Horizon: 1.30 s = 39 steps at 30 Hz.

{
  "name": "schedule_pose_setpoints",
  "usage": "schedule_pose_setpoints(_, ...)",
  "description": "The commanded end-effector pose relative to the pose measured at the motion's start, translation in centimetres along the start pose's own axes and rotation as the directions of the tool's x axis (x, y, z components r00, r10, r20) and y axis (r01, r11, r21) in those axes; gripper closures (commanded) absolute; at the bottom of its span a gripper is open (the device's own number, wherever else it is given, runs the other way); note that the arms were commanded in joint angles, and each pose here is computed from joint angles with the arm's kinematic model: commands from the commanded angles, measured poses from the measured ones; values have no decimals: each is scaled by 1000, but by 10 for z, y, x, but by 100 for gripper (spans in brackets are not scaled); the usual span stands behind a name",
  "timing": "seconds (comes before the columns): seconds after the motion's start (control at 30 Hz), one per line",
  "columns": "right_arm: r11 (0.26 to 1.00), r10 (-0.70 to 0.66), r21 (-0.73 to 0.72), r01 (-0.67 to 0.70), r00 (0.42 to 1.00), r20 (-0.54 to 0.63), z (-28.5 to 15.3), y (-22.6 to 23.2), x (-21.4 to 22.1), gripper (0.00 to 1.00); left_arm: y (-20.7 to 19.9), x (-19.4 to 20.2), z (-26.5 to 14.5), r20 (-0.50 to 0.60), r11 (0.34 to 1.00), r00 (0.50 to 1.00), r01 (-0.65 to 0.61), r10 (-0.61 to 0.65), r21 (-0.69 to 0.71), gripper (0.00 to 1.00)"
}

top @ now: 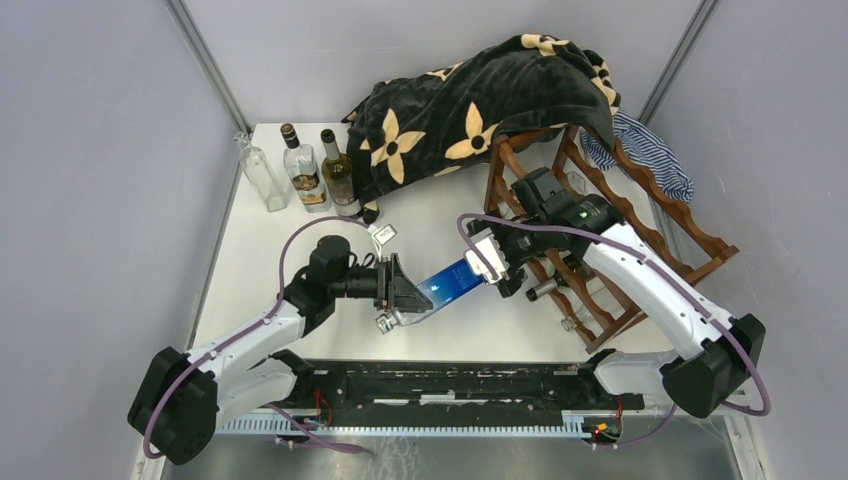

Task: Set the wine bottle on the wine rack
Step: Pick up the wine bottle from the center of the board, then place the wine bottle in the wine rack.

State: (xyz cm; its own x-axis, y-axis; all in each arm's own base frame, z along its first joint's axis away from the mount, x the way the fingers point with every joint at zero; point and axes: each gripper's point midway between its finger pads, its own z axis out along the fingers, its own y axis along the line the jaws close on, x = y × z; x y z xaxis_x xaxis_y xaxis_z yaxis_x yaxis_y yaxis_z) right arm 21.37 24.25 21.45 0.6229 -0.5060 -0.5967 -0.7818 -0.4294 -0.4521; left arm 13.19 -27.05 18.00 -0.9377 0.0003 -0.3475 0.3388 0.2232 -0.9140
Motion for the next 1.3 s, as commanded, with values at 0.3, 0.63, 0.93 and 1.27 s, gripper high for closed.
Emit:
schedule_pose_setpoints(0.3,979,-14,202,-3,996,83,-65,-47,-61,2,-41,-27,3,96,968,978,-199,186,156,98)
schedule_pose_setpoints(0.63,771,275,520,-367,929,248,-136,-124,-39,2,-50,-61,14,161,934,936,-334,314,124,98)
schedule_pose_setpoints(0.93,699,329,582,-415,910,254,-151,-124,-17,2,-63,-93,24,193,905,901,-412,388,106,98)
schedule_pose_setpoints(1.27,657,356,608,-445,895,270,-162,-125,-4,2,-62,-116,40,179,887,886,-449,427,107,98)
